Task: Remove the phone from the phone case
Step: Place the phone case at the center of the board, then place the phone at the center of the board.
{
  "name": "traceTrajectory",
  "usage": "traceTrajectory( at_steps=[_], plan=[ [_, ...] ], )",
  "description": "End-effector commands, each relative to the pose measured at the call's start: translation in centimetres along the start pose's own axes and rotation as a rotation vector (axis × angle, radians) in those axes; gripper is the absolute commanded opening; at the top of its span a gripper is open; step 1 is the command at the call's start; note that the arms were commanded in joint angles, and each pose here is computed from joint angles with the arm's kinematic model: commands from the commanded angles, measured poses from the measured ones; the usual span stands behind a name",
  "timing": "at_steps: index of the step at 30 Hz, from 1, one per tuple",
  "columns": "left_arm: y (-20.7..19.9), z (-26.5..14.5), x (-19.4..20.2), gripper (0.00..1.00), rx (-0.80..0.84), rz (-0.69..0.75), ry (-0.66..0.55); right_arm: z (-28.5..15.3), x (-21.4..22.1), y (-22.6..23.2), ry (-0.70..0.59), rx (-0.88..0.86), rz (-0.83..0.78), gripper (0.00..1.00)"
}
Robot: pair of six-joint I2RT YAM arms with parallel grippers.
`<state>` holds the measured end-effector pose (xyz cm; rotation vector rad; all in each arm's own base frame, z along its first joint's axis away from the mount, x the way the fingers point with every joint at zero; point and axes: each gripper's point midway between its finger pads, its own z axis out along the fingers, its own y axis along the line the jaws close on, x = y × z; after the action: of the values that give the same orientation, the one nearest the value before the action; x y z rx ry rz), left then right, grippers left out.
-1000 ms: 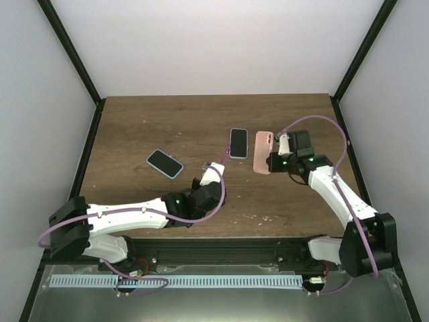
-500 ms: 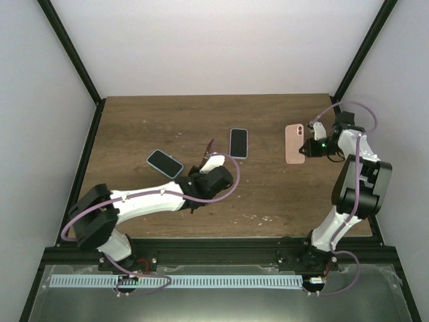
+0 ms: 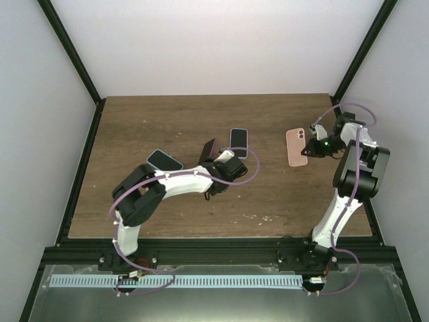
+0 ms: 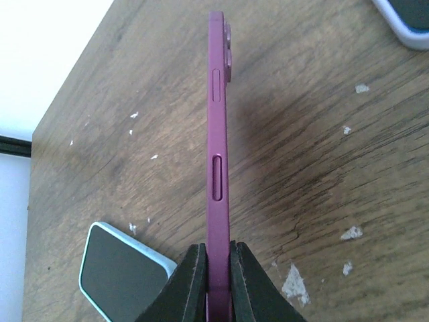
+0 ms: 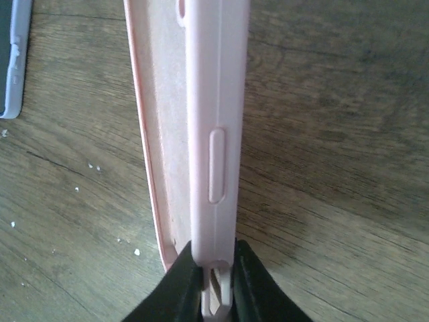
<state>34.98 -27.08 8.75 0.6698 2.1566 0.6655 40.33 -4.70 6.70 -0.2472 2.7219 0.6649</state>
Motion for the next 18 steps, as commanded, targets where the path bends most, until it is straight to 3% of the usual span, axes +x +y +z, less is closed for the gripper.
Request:
traceTrajectory(
  at_steps=[1, 8, 12, 18],
  plan=[
    [0.2, 1.0, -1.0, 0.0, -0.055, 0.045, 0.006, 0.2, -0.6, -0.9, -0.008, 0.001, 0.021, 0.17],
    [-2.4, 3.2, 0.2, 0.02, -0.035, 0.098, 0.06, -0.3, -1.0, -1.2, -0.038, 0.03, 0.012, 0.4],
    [-3.7, 4.0, 0.7, 0.24, 0.009, 0.083, 0.095, -1.8, -1.4, -0.4, -0.081, 0.055, -0.012, 0.45],
    [-4.5, 4.8, 0.7, 0.4, 0.115, -0.008, 0.131, -4.3, -1.9, 1.1, -0.112, 0.072, -0.044, 0.48]
  ],
)
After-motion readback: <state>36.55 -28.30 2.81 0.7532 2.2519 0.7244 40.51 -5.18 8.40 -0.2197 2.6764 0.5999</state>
